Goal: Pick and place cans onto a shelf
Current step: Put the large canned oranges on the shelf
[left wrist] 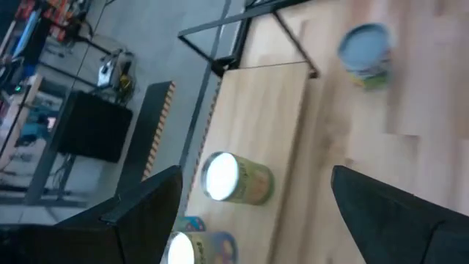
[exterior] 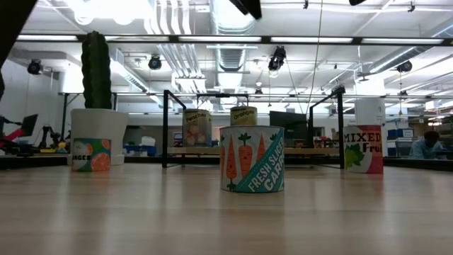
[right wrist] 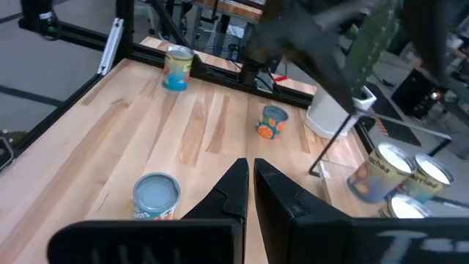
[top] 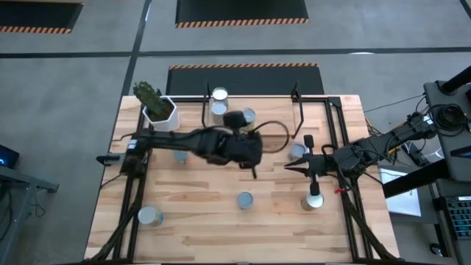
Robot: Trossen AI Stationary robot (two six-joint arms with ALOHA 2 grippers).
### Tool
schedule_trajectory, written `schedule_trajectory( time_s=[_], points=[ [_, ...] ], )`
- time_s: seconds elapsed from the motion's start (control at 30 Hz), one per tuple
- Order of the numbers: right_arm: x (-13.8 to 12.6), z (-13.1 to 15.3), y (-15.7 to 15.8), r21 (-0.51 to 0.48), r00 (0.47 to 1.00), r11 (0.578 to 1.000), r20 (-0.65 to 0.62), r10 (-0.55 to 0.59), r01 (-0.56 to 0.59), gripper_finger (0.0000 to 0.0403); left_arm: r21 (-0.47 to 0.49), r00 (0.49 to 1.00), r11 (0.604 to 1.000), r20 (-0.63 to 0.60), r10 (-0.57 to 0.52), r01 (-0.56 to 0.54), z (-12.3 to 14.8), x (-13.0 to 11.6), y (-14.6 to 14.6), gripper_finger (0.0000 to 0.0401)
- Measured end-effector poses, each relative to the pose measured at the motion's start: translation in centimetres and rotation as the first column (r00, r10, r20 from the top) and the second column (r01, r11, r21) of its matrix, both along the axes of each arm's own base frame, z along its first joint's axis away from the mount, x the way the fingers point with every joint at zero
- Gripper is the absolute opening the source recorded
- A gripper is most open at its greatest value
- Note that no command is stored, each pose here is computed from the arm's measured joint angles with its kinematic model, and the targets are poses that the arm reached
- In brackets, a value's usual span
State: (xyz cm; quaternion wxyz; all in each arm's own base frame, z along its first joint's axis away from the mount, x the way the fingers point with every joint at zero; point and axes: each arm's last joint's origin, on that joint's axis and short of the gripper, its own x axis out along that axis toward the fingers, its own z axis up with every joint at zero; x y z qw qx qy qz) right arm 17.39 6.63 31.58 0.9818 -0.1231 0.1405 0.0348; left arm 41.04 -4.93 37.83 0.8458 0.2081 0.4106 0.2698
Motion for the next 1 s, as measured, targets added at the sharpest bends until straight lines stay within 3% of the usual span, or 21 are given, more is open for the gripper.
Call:
schedule_trajectory(
  time_s=[0.3, 0.5, 0.67, 0.8, 1.0],
  points=[
    [0.7, -0.6, 0.1, 0.031, 0.997, 0.997, -0.026, -0.069, 0.070, 0.0013, -0.029, 0.976, 0.982, 0.123, -0.180, 0.184, -2.9, -4.6, -6.3, 0.0330],
    [2.0, -1.5, 0.0, 0.067, 0.990, 0.990, -0.072, -0.122, 0.127, 0.0013, 0.030, 0.880, 0.928, 0.309, -0.361, 0.370, -4.9, -8.8, -9.3, 0.0330],
    [3.7, -2.2, -1.2, 0.109, 0.964, 0.961, -0.104, -0.244, 0.255, 0.0013, 0.089, 0.769, 0.898, 0.485, -0.417, 0.431, -5.4, -12.6, -9.1, 0.0330],
    [5.4, -2.2, -2.6, 0.109, 0.932, 0.932, -0.149, -0.329, 0.347, 0.0013, 0.120, 0.682, 0.897, 0.609, -0.405, 0.426, -5.4, -15.3, -7.7, 0.0330],
    [8.1, -1.1, -5.1, 0.050, 0.858, 0.883, -0.268, -0.438, 0.467, 0.0013, 0.146, 0.624, 0.900, 0.675, -0.394, 0.410, -6.2, -18.6, -5.7, 0.0330]
  ],
)
